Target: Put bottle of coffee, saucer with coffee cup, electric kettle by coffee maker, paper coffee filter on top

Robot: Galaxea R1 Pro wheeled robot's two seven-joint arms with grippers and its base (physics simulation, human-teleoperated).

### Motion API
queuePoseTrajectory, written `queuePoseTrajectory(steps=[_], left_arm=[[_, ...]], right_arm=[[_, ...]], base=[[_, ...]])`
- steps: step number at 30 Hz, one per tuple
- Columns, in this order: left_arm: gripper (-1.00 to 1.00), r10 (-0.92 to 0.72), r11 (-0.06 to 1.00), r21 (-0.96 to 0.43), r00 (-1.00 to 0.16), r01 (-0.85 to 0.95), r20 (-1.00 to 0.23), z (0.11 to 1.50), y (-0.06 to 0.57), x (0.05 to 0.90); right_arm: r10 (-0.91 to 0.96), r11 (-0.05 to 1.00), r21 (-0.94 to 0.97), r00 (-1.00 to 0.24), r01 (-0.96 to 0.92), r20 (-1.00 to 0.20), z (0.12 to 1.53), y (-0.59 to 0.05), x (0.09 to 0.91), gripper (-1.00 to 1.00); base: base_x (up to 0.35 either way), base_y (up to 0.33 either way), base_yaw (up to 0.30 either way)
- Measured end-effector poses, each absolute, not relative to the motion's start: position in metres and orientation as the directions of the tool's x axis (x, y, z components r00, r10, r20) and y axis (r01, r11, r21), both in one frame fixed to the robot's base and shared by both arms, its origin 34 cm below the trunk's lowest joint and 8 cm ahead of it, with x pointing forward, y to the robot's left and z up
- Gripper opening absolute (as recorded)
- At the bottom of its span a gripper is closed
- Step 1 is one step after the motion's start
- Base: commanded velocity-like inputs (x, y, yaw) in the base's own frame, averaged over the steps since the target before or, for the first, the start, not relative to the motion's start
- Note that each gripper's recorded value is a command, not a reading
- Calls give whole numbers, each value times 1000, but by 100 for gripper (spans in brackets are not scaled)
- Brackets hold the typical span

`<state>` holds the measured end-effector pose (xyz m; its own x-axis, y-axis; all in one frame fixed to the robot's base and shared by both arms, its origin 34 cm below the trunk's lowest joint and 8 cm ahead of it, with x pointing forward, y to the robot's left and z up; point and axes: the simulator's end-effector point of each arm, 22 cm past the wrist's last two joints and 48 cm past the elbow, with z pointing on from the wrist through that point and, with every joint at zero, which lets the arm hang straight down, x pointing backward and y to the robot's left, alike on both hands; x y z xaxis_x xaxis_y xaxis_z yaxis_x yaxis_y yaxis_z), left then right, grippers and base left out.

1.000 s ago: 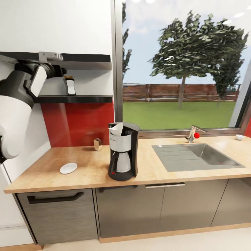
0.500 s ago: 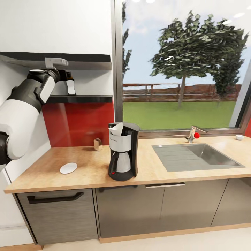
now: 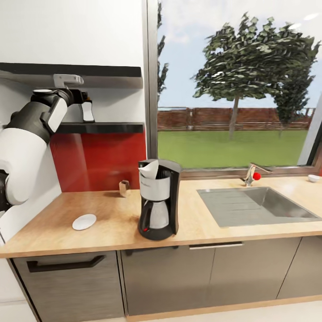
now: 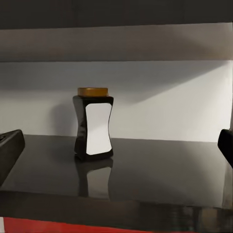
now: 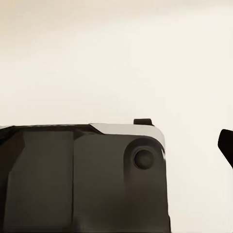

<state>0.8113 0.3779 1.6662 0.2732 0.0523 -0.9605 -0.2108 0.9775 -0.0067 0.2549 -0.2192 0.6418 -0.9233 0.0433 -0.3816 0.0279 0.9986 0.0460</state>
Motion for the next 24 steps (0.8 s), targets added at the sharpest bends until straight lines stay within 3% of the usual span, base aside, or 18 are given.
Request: queuePoseTrajectory(steps=[7, 11, 24], left_arm=[[100, 54, 977, -5, 273, -213, -961, 1666, 379, 811], [100, 54, 974, -9, 271, -226, -961, 1664, 390, 810], [100, 50, 972, -14, 268, -233, -962, 1663, 398, 809]], right_arm=[[36, 999, 40, -963, 26, -268, 627, -221, 199, 100], [27, 1000, 13, -976, 25, -217, 622, -241, 175, 100], [27, 1000, 17, -978, 24, -207, 622, -238, 170, 100]], base=[[318, 111, 0], [115, 38, 0], [196, 142, -82]])
